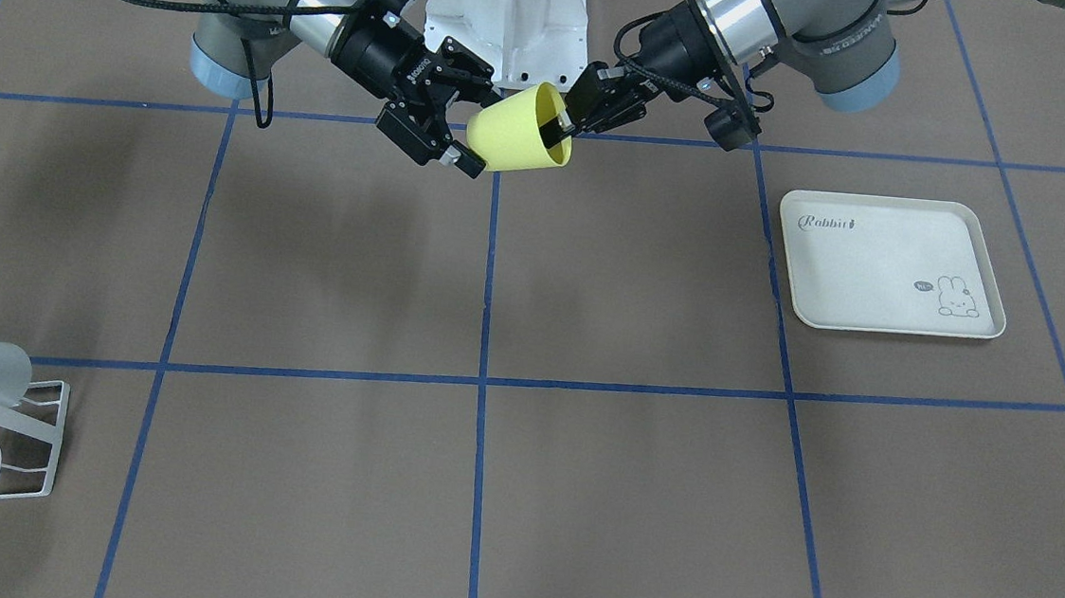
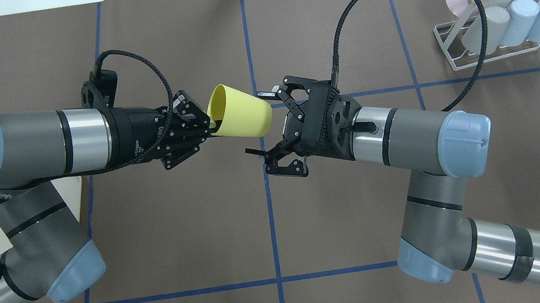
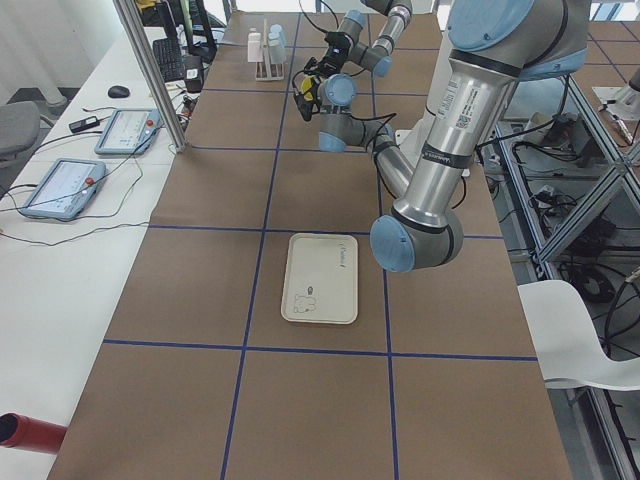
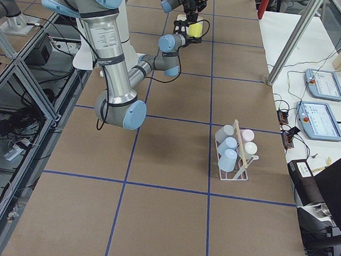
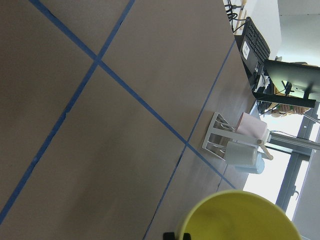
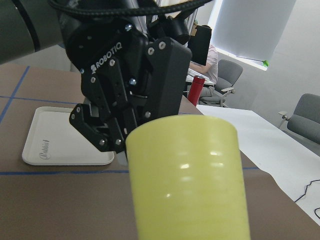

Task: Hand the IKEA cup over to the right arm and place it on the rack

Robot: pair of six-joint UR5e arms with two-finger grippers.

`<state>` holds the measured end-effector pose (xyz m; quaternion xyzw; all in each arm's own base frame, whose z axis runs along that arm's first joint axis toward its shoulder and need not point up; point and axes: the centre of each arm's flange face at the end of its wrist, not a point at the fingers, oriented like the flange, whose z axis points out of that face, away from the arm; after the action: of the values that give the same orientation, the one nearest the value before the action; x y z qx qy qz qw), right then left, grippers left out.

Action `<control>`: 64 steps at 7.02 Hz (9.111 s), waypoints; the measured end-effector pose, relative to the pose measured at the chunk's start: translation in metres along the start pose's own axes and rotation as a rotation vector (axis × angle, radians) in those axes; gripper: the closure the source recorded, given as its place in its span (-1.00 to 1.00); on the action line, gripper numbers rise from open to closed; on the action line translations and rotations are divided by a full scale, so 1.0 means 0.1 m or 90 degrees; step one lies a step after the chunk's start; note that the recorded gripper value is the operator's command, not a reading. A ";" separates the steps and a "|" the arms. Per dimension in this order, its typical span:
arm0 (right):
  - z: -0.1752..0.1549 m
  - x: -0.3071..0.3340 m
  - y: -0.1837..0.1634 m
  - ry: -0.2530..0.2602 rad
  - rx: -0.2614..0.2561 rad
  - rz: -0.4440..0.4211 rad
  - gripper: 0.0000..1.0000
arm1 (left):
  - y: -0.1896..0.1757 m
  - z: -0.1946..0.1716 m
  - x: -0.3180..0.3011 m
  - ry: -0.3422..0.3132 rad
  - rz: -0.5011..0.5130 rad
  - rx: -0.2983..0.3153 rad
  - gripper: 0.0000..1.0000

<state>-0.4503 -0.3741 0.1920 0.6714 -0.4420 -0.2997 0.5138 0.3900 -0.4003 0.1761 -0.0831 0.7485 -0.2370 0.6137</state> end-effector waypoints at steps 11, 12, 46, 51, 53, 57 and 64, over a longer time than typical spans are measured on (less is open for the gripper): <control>-0.24 0.24 0.19 0.025 -0.031 -0.015 1.00 | -0.16 -0.22 -0.01 -0.013 0.111 -0.006 -1.00; -0.32 0.35 0.26 0.034 -0.043 -0.018 1.00 | -0.30 -0.41 -0.10 -0.030 0.132 -0.005 -1.00; -2.52 4.04 2.64 -0.150 -1.068 -0.971 1.00 | -0.80 -1.26 -0.98 -0.134 0.342 0.045 -1.00; -2.42 3.96 2.67 -0.167 -1.108 -1.012 1.00 | -0.80 -1.26 -0.98 -0.133 0.342 0.044 -1.00; -2.36 3.95 2.64 -0.165 -1.107 -1.018 1.00 | -0.80 -1.25 -0.98 -0.134 0.342 0.044 -1.00; -2.38 3.92 2.71 -0.174 -1.120 -1.024 1.00 | -0.80 -1.25 -0.98 -0.134 0.342 0.044 -1.00; -2.24 3.82 2.76 -0.176 -1.137 -1.040 1.00 | -0.80 -1.25 -0.97 -0.133 0.343 0.042 -1.00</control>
<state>-0.1733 -0.6461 0.5410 0.1248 0.4216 -0.8024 0.4036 0.2800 -0.3982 0.3149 0.1145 0.6686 -0.0797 0.7304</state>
